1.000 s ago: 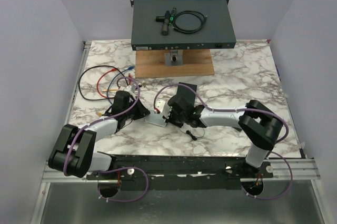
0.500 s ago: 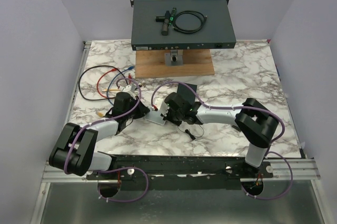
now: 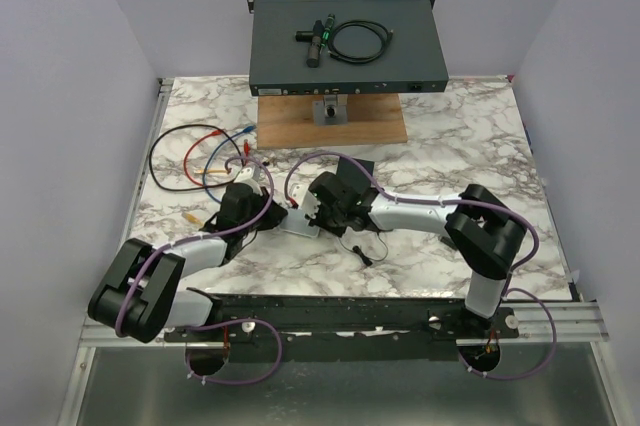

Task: Insert the plug into the switch port
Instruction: Insert the connector into the switch port.

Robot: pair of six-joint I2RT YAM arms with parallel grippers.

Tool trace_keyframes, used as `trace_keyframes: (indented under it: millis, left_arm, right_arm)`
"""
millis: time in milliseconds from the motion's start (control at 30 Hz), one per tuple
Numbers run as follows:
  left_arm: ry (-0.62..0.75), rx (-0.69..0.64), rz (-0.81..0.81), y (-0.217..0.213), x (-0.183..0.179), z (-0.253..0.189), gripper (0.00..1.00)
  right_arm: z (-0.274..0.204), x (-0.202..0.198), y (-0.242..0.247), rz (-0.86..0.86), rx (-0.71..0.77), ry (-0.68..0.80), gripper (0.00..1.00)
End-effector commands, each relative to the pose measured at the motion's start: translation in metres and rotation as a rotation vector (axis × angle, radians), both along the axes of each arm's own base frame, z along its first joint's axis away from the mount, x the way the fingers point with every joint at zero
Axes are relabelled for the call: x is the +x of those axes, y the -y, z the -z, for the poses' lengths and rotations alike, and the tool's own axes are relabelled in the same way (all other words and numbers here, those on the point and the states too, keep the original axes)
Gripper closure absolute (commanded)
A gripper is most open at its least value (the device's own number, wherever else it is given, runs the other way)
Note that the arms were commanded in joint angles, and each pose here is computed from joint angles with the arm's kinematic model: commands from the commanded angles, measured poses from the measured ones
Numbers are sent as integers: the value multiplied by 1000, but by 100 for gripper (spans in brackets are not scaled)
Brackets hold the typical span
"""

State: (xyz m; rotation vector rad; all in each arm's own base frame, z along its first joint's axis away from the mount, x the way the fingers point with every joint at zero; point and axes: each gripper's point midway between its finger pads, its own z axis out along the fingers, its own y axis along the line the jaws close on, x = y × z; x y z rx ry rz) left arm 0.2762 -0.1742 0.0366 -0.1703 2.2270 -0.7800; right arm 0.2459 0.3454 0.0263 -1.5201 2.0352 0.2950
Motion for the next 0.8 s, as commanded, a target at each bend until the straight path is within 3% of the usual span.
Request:
trace_keyframes:
  millis: [0, 433, 767]
  left_arm:
    - [-270, -114, 297, 45, -91, 23, 92]
    - [-221, -110, 321, 51, -95, 8, 90]
    - [-179, 12, 240, 30, -83, 2, 66]
  right_arm:
    - [-90, 33, -94, -83, 388, 177, 99]
    - [-84, 14, -89, -163, 386, 141, 99]
    - [-36, -23, -34, -200, 248, 57, 99]
